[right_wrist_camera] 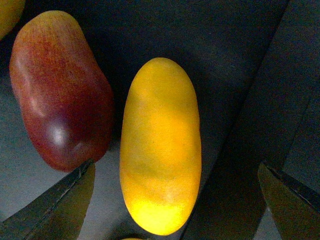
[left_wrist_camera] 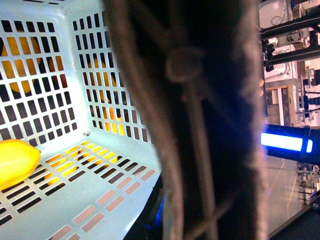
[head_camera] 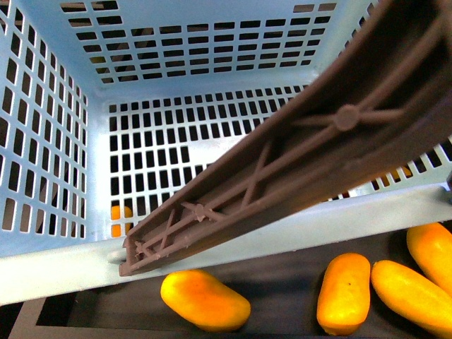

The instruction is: Pick lemon and mango into basket

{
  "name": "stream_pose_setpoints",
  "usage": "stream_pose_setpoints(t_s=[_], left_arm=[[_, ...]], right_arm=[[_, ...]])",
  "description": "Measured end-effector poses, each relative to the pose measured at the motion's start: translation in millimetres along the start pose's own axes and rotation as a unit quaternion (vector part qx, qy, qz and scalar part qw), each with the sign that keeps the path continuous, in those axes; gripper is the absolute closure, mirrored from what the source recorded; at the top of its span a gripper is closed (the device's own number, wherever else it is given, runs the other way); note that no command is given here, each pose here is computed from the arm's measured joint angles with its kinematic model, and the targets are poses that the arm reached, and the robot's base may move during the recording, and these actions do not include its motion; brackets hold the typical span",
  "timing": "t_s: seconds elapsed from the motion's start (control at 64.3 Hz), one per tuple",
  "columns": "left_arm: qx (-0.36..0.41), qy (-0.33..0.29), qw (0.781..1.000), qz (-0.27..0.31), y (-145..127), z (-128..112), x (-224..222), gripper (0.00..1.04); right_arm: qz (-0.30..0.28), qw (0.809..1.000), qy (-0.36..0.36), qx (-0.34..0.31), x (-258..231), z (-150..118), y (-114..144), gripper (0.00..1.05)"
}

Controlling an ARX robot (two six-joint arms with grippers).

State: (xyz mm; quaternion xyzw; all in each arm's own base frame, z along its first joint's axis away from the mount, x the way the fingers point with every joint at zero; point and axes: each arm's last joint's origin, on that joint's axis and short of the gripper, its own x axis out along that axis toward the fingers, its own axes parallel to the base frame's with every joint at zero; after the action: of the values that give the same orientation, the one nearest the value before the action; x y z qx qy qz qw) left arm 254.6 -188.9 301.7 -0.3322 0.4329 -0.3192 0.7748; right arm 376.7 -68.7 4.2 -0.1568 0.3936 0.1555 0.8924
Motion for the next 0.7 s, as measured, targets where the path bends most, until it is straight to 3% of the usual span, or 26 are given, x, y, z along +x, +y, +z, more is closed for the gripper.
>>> stream_pose_setpoints(t_s=[0.7], left_arm=[[0.000,0.000,1.000,0.000,0,0,0,1.00]], right_arm=[[0.021,0.999,0.016,-0.023,49,9,2,0.09]])
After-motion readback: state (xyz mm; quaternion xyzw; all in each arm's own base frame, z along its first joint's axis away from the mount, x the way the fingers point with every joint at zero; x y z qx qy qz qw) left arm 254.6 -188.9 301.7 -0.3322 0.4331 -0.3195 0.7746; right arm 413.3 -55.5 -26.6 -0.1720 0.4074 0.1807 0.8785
